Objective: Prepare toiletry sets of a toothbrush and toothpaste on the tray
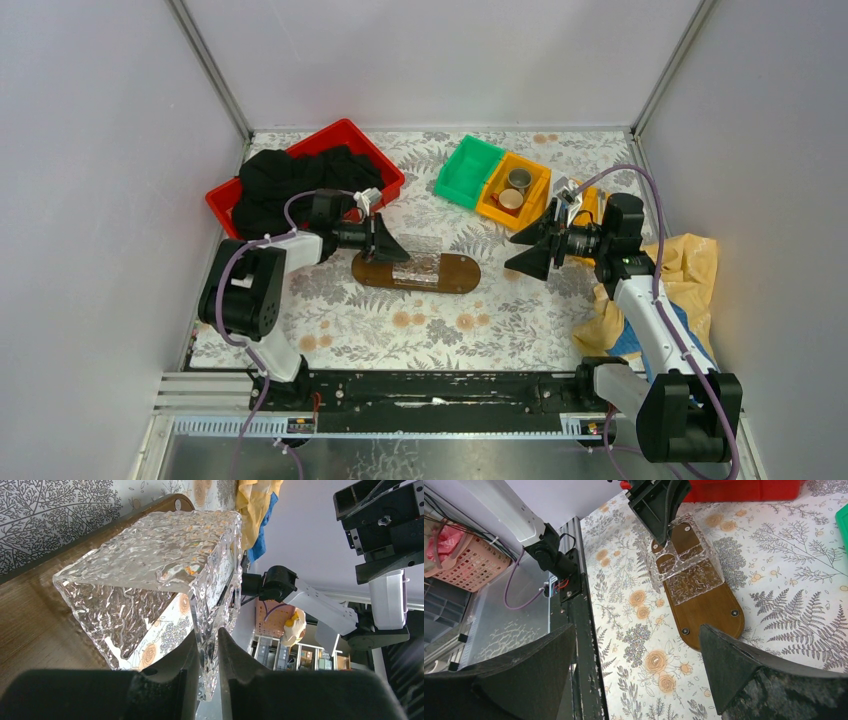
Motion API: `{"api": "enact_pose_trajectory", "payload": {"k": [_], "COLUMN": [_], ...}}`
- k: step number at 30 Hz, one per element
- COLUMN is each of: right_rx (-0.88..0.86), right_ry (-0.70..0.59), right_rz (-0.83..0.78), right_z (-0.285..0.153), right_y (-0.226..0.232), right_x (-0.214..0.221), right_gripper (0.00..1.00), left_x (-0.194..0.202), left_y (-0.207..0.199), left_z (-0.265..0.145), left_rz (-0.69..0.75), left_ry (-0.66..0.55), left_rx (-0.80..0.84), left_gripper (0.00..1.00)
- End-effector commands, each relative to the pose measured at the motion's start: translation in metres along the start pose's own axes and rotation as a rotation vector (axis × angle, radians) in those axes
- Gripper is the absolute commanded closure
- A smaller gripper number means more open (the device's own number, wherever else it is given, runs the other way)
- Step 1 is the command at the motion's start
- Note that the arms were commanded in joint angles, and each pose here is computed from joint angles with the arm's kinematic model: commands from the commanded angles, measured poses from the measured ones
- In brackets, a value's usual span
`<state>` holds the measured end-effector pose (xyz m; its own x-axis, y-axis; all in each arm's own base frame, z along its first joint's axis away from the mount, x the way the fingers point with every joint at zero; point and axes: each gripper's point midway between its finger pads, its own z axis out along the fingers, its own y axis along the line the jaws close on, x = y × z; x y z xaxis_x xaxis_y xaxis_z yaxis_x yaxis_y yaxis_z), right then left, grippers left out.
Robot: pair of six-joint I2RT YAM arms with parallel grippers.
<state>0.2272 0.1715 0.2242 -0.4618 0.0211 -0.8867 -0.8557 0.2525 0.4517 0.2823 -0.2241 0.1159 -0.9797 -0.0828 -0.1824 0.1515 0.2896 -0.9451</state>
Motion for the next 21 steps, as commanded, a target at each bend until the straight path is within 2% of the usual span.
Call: {"api": "enact_pose_trajectory", "payload": {"k": [1, 11, 15, 21], "right_rx": [-0.023, -0.026, -0.026, -0.026], "right_ry": [-0.019, -0.018, -0.018, -0.018], "right_rz": [-0.096, -0.095, -0.095, -0.095], "right_z": [-0.0022, -0.0022, -0.0022, -0.0022], "right_y": [0.0096, 0.0102, 0.0101, 0.0099], "right_x": [-0.0196, -0.0193, -0.0192, -0.0189], "right_gripper": [0.0, 0.01, 0.01, 0.0], "left_x": [-0.0009, 0.0028, 0.0029, -0.0001], "left_y": [-0.002, 0.0016, 0.0038, 0.0042], "left_z": [-0.0052, -0.0078, -0.0086, -0.0116], "left_rz": [0.032, 0.018, 0.017, 0.021], "left_ry": [-0.026, -0.02, -0.017, -0.03], "left_rx": [-0.015, -0.022, -0.043, -0.059], "left_gripper": [0.75, 0.74, 0.63, 0.62]}}
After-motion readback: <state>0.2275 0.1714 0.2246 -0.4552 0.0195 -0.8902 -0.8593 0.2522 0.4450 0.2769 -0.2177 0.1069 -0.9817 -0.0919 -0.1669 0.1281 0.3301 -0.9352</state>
